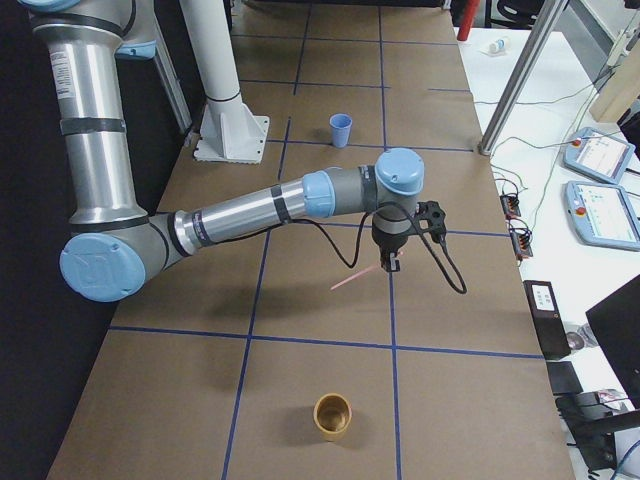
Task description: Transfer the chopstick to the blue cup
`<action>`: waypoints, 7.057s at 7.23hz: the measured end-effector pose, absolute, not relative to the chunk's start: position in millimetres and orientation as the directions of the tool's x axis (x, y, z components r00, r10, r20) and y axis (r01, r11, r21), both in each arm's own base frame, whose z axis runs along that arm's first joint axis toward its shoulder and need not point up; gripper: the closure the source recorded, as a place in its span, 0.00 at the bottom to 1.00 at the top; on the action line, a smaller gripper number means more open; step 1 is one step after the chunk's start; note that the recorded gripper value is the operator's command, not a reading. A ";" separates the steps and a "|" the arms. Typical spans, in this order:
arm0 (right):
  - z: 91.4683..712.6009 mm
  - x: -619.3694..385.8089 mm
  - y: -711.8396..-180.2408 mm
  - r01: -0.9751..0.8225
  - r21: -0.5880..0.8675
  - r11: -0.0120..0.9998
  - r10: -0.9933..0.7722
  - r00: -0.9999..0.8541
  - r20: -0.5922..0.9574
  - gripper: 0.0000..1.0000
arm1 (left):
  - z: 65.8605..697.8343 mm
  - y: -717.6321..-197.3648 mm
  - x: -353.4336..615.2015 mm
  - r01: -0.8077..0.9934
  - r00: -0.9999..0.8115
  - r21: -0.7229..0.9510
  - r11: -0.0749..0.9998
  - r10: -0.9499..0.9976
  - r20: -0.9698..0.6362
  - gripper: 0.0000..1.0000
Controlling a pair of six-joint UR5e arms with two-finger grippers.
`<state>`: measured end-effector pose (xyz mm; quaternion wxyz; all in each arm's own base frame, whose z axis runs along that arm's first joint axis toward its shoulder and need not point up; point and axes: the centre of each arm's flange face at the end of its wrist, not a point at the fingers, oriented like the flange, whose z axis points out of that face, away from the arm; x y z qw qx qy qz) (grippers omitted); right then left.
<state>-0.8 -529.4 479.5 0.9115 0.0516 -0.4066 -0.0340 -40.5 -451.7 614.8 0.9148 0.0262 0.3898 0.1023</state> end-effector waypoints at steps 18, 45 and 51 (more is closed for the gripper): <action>104.3 -509.5 -459.0 -0.451 -0.165 0.877 0.442 0.624 0.644 0.56 | 602.2 -454.2 -39.5 -0.168 0.672 0.153 0.974 0.227 -0.705 0.00; 657.9 51.4 -427.5 0.195 0.038 0.980 -0.168 0.715 0.679 0.00 | 634.1 -447.7 -41.1 -0.169 0.688 0.076 0.983 0.173 -0.704 0.00; 658.8 51.4 -426.7 0.193 0.035 0.981 -0.165 0.714 0.681 0.00 | 635.4 -447.3 -41.0 -0.169 0.689 0.073 0.983 0.171 -0.705 0.00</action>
